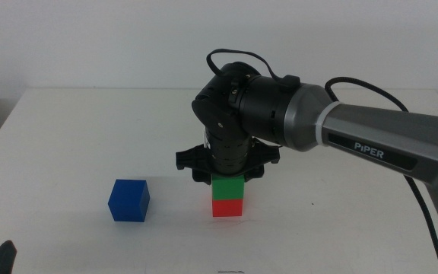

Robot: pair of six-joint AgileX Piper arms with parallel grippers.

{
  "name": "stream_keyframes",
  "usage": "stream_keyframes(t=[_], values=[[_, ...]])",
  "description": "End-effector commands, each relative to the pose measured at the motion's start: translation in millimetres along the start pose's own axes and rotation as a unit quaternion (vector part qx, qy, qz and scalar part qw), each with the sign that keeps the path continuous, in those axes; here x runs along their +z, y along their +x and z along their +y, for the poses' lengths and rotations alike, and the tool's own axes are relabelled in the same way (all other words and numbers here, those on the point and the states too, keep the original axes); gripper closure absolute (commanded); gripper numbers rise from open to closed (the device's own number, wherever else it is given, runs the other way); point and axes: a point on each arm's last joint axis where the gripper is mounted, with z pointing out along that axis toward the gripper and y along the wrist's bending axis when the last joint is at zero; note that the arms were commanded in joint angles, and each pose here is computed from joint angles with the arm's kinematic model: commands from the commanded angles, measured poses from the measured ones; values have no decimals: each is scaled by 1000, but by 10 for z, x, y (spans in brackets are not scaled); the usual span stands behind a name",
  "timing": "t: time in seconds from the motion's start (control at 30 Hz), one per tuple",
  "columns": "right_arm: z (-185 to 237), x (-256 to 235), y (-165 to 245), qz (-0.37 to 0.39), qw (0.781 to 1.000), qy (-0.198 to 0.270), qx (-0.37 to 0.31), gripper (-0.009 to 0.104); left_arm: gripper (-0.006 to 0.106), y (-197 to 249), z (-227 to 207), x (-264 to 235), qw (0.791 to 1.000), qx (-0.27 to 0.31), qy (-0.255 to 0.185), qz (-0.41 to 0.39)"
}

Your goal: Stack red cubes first, then green, then blue cubes in a specific spot.

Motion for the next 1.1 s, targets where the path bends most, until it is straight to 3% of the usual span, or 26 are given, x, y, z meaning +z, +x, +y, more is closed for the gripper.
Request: stream_keyframes(t=[0.0, 0.23, 0.47, 0.57, 0.67, 0.83, 1.07], values=[[-15, -273, -99, -38, 999, -19, -3, 34, 7, -94, -9, -22, 999, -9, 6, -53], [-47, -441, -134, -53, 998, -27, -4, 1, 7, -94, -9, -22, 999, -9, 6, -53], [-438, -1498, -145, -115, 993, -28, -20, 1, 7, -94, -9, -22, 999, -9, 6, -53], [-670, -1832, -64, -129, 990, -23, -54, 1, 7, -94, -9, -22, 999, -9, 6, -53], [-1006, -2140, 117, -164, 981, -48, -97, 1, 7, -94, -9, -22, 999, -9, 6, -53], [-1508, -2360, 502, -232, 953, -107, -160, 1, 7, -94, -9, -22, 999, -9, 6, -53], [-1971, -2408, 1035, -285, 908, -139, -274, 1, 7, -94, -9, -22, 999, -9, 6, -53]])
